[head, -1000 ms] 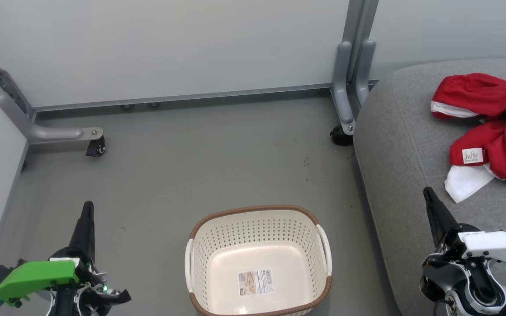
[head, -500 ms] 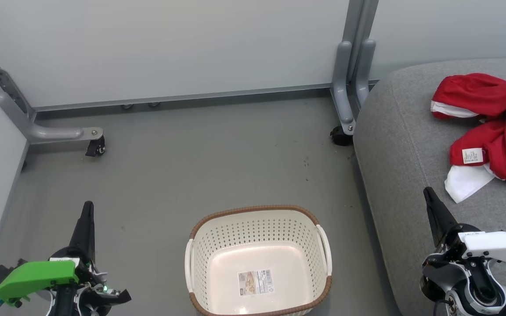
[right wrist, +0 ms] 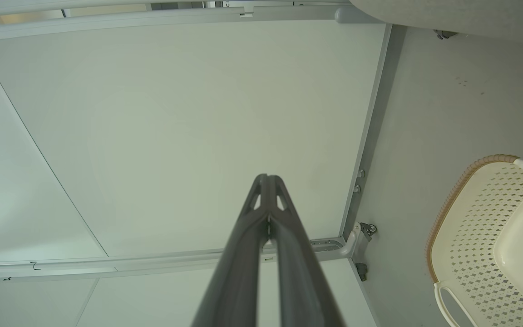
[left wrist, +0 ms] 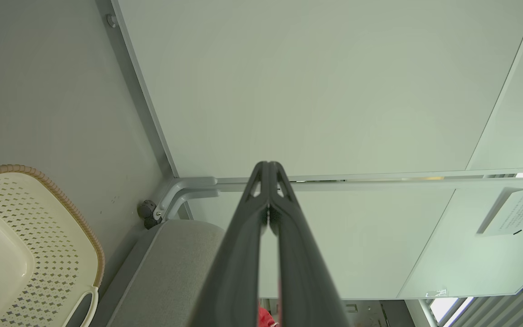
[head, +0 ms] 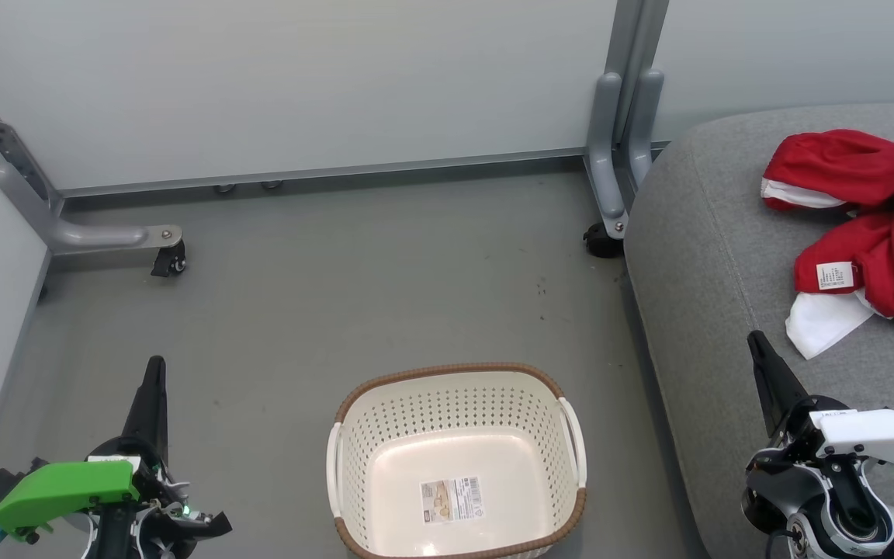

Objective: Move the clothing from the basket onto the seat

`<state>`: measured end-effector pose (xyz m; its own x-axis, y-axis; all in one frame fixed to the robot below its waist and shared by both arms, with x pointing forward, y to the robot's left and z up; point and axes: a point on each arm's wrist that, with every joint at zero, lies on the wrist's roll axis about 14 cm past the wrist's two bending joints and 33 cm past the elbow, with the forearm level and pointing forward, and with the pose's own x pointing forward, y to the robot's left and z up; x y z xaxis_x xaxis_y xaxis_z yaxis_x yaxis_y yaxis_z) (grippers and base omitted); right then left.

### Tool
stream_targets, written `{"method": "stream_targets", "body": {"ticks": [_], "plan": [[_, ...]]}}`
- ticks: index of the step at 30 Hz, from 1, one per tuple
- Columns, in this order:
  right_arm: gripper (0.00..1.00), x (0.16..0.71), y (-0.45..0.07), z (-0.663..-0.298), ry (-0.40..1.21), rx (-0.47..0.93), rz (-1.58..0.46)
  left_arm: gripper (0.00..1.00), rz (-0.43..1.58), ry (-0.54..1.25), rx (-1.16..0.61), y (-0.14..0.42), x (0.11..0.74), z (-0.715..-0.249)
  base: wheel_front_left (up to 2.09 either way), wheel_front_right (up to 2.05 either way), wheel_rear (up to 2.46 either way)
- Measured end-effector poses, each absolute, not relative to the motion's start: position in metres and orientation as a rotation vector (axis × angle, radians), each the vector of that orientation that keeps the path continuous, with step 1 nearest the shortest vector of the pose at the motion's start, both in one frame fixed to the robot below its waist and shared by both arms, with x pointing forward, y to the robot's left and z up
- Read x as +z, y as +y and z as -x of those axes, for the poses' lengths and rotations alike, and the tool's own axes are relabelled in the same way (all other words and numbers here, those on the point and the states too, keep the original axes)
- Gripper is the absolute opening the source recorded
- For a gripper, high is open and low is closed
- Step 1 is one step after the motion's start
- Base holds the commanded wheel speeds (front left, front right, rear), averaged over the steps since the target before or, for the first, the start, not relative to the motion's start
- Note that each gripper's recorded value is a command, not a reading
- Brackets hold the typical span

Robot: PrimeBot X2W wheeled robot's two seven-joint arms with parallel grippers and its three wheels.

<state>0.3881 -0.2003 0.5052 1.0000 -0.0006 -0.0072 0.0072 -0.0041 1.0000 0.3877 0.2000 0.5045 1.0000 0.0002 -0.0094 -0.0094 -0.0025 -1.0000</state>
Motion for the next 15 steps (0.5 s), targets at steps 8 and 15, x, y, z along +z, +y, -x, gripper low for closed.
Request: {"method": "stream_targets", "body": {"ticks": [8,15], "plan": [[0.0,0.5052,-0.2004,-0.3881,0.005,-0.007,-1.575,0.0,1.573,0.007,0.008,0.2,0.5045,-0.3877,0.0,0.0,0.0],[0.0,0.5051,-0.2006,-0.388,0.004,-0.008,-1.575,0.0,1.573,0.007,0.007,0.2,0.5045,-0.3877,0.0,0.0,0.0]]}}
